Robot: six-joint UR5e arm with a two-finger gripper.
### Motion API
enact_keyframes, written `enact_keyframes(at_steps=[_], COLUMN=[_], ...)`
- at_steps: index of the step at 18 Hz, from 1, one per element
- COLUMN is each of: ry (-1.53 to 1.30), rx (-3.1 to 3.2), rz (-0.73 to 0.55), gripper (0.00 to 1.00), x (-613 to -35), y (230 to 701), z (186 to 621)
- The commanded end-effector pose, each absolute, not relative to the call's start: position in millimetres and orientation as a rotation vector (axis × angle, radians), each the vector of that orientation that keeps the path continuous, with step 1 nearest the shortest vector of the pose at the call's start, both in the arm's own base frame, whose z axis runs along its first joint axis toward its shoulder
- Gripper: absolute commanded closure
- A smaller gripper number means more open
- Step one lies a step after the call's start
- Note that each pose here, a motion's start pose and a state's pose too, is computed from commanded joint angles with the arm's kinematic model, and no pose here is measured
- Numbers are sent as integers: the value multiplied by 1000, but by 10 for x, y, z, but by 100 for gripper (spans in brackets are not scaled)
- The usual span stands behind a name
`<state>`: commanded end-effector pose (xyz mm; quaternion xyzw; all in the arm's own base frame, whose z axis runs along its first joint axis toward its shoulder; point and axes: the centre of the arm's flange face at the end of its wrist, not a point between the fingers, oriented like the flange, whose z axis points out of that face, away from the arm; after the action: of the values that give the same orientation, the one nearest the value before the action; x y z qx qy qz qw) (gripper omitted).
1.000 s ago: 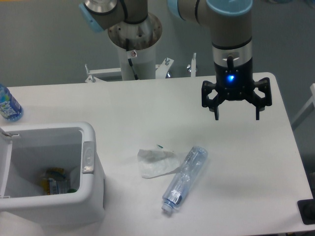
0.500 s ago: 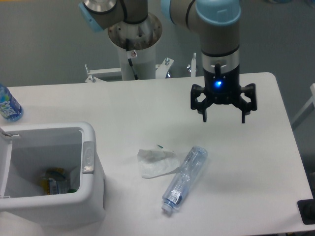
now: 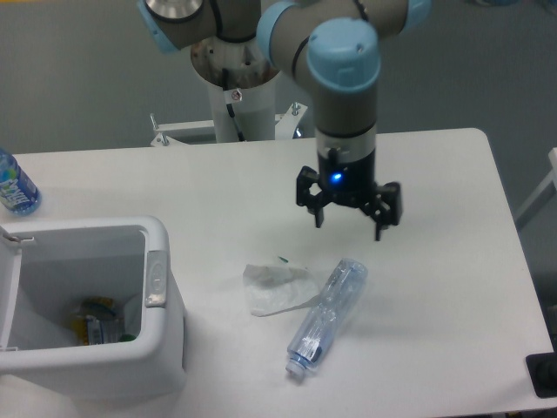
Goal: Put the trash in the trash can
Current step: 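Move the open gripper down over the crumpled clear plastic bag, then close the gripper on the plastic bag and lift it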
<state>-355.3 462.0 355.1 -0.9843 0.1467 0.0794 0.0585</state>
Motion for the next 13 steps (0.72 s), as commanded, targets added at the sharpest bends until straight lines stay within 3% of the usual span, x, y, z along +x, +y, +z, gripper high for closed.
enact_keyframes(at_steps=[4, 9, 13], ry=[609, 714, 730], rx=[-3021, -3039, -3023], rz=[107, 8, 38], gripper=[0, 0, 0], x=[-3282, -2938, -2785], y=[4956, 5180, 5114], z=[2918, 2439, 2193])
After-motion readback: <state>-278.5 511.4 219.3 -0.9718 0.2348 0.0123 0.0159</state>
